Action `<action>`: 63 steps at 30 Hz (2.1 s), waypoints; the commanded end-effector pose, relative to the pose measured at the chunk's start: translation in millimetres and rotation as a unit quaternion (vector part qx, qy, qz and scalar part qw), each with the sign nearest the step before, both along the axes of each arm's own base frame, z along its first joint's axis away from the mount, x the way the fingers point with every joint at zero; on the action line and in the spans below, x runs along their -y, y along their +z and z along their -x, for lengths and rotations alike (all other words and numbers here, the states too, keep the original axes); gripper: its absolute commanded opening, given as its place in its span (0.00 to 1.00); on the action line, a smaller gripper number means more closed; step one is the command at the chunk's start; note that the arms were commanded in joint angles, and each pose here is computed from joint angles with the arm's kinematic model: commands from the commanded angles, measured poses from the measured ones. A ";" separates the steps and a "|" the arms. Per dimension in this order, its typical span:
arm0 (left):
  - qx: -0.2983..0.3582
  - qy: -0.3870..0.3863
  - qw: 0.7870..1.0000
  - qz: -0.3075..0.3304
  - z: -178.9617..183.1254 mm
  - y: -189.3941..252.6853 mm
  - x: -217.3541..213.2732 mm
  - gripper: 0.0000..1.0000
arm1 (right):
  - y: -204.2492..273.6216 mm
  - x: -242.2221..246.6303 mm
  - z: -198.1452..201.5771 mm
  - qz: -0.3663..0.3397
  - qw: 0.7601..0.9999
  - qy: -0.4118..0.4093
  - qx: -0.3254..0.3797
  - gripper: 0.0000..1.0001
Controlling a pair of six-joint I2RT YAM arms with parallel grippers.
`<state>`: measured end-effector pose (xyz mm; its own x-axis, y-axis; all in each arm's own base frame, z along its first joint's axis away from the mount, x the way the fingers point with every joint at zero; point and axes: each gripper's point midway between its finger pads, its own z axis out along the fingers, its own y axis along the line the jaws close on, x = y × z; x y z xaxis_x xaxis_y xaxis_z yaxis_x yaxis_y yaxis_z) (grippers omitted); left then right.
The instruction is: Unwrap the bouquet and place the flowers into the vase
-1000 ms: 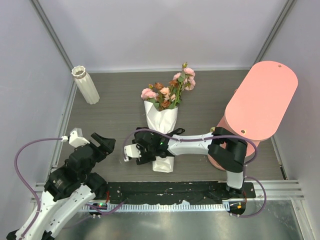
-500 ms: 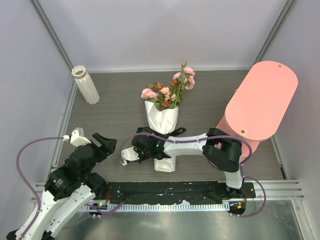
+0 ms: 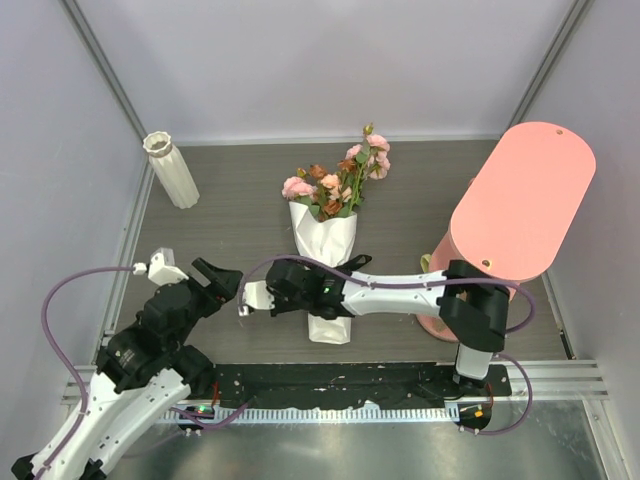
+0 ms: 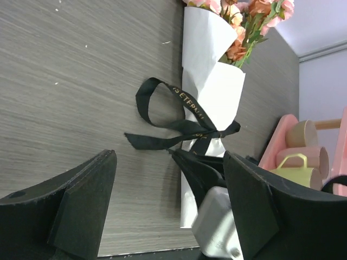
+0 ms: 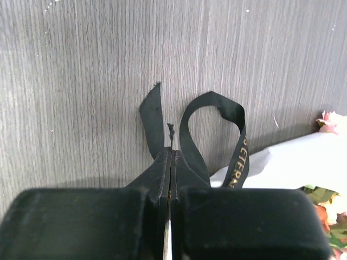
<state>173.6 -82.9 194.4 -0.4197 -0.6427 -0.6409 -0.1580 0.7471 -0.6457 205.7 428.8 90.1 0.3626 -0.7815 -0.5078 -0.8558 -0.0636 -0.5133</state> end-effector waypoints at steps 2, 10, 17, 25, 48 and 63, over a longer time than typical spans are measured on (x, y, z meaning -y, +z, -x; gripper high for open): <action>-0.004 -0.010 1.000 -0.008 -12.5 5.3 12.4 0.84 | 74.0 -4.4 -2.4 -0.140 0.989 -0.047 0.014 0.01; 0.023 -0.038 0.997 0.070 -46.0 20.7 57.9 0.62 | 142.7 25.3 -6.7 -0.320 0.937 -0.139 0.016 0.01; -0.050 -0.148 0.963 0.221 -93.5 1.9 123.6 0.60 | 183.9 48.5 -10.6 -0.407 0.895 -0.178 0.028 0.01; -0.120 -0.225 0.933 0.254 -109.7 -70.9 196.4 0.36 | 250.7 55.0 -13.9 -0.467 0.864 -0.183 0.046 0.01; -0.075 -0.204 0.968 0.124 -99.4 -50.6 157.8 0.48 | 278.5 193.8 -29.7 -0.345 0.845 -0.381 0.149 0.01; -0.061 -0.211 0.973 0.072 -46.5 -38.3 116.7 0.62 | 236.0 227.7 -91.5 -0.210 0.787 -0.535 0.223 0.01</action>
